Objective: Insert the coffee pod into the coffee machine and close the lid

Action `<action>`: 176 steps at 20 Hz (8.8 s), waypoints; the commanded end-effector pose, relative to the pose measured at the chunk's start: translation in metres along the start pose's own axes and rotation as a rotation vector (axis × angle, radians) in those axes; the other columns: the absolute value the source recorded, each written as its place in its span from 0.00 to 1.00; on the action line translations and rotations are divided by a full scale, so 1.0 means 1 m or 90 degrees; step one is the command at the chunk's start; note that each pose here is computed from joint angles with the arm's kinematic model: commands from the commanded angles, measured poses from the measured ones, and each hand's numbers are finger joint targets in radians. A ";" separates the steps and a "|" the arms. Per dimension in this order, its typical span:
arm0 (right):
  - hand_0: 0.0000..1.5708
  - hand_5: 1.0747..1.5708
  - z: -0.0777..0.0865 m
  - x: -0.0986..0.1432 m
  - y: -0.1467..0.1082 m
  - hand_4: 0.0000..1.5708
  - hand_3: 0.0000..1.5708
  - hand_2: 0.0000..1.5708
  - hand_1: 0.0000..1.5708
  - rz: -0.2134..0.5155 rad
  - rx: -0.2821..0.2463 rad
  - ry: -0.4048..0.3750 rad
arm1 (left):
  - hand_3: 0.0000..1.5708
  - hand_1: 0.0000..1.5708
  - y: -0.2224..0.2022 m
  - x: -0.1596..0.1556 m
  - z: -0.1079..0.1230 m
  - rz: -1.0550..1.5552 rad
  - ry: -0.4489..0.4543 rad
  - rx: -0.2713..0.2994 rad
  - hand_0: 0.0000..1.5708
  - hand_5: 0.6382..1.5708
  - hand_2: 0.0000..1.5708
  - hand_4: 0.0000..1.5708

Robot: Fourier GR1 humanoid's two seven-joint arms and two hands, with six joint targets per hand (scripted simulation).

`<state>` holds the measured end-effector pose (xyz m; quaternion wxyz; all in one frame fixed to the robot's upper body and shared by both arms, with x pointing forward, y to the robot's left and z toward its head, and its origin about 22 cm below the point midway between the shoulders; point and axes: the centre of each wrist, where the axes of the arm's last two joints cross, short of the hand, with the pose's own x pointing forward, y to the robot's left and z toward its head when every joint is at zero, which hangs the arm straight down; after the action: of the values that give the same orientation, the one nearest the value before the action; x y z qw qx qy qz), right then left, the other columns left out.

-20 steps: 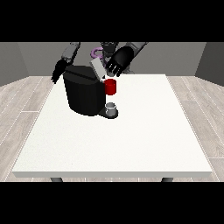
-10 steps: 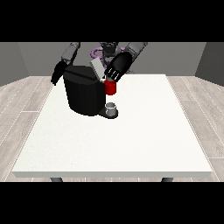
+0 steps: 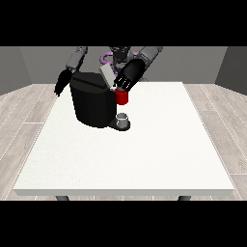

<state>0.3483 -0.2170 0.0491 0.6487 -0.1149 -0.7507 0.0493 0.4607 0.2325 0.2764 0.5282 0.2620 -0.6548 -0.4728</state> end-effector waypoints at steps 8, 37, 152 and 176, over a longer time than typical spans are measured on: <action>0.00 1.00 -0.007 0.011 0.005 0.00 0.00 0.00 0.00 0.000 -0.009 0.002 | 0.76 0.77 0.005 0.005 -0.002 -0.014 -0.022 0.005 0.77 1.00 0.79 0.23; 0.00 1.00 -0.006 0.026 0.011 0.00 0.00 0.00 0.00 0.009 -0.001 -0.025 | 0.62 0.77 0.008 -0.012 0.004 -0.100 -0.047 0.118 0.77 1.00 0.75 0.00; 0.00 1.00 -0.082 0.098 0.031 0.00 0.00 0.00 0.00 0.000 0.172 -0.039 | 0.00 0.00 -0.231 -0.077 0.147 0.579 -0.045 0.108 0.00 1.00 0.00 0.23; 0.00 1.00 -0.084 0.210 -0.010 0.00 0.00 0.00 0.00 0.132 0.058 -0.118 | 0.00 0.00 -0.221 -0.018 0.102 0.554 -0.190 0.046 0.00 1.00 0.00 0.25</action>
<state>0.4077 -0.2549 0.2277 0.6835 -0.2411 -0.6820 0.0981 0.3307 0.2005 0.0653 0.5833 -0.0788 -0.7815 -0.2070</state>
